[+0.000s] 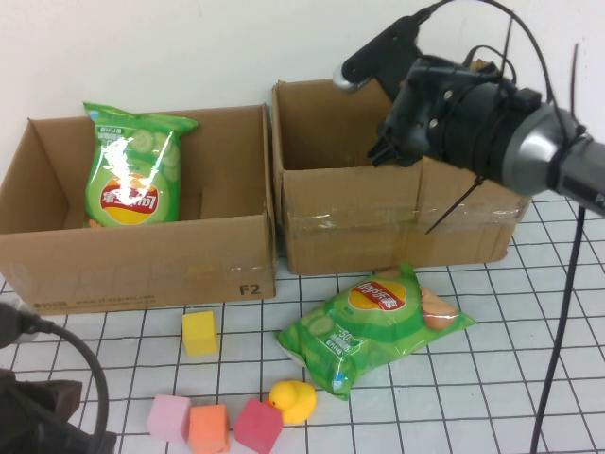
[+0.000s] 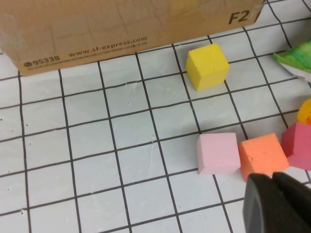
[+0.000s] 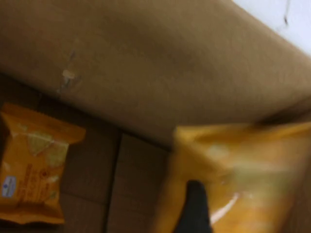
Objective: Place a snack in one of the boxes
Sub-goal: Place the biscuit in the biscuit box
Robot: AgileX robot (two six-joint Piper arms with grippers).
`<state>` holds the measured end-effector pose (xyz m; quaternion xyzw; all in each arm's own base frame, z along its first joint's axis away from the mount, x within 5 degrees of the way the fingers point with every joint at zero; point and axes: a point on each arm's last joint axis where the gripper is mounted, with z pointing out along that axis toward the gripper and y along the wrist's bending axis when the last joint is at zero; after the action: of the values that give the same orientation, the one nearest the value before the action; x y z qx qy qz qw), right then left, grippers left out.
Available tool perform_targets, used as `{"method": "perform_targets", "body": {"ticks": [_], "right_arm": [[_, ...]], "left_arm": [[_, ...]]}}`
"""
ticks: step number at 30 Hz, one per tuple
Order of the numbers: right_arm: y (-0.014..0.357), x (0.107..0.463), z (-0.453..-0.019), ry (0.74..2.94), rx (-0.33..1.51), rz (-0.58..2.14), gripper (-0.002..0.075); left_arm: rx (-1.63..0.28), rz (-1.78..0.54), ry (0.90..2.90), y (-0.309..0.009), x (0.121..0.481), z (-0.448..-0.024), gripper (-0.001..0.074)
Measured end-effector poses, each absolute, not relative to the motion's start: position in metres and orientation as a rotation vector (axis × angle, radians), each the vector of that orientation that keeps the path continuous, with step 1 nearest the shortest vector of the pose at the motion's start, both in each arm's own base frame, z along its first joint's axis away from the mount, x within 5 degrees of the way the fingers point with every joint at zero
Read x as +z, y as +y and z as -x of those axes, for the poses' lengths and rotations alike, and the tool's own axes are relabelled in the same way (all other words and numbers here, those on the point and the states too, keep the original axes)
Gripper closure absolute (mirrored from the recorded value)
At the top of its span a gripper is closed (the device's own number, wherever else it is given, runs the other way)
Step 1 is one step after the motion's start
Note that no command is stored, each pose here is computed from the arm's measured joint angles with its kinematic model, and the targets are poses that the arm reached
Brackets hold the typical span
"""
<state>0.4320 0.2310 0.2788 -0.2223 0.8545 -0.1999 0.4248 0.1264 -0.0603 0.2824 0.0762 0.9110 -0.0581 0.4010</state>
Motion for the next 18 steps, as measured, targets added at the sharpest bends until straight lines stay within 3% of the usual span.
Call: {"method": "perform_targets", "body": {"ticks": [4, 11, 18], "right_arm": [[0.225, 0.280, -0.433, 2.169, -0.469, 0.514, 0.0160], [0.221, 0.292, -0.428, 2.175, -0.460, 0.498, 0.0158], [0.200, 0.366, -0.395, 2.094, -0.451, 0.542, 0.0219]], "left_arm": [[-0.159, -0.177, 2.310, -0.061, 0.282, -0.126, 0.0736], [-0.177, -0.163, 2.320, -0.061, 0.282, -0.125, 0.0736], [-0.226, -0.176, 2.274, -0.065, 0.285, -0.127, 0.0736]]}}
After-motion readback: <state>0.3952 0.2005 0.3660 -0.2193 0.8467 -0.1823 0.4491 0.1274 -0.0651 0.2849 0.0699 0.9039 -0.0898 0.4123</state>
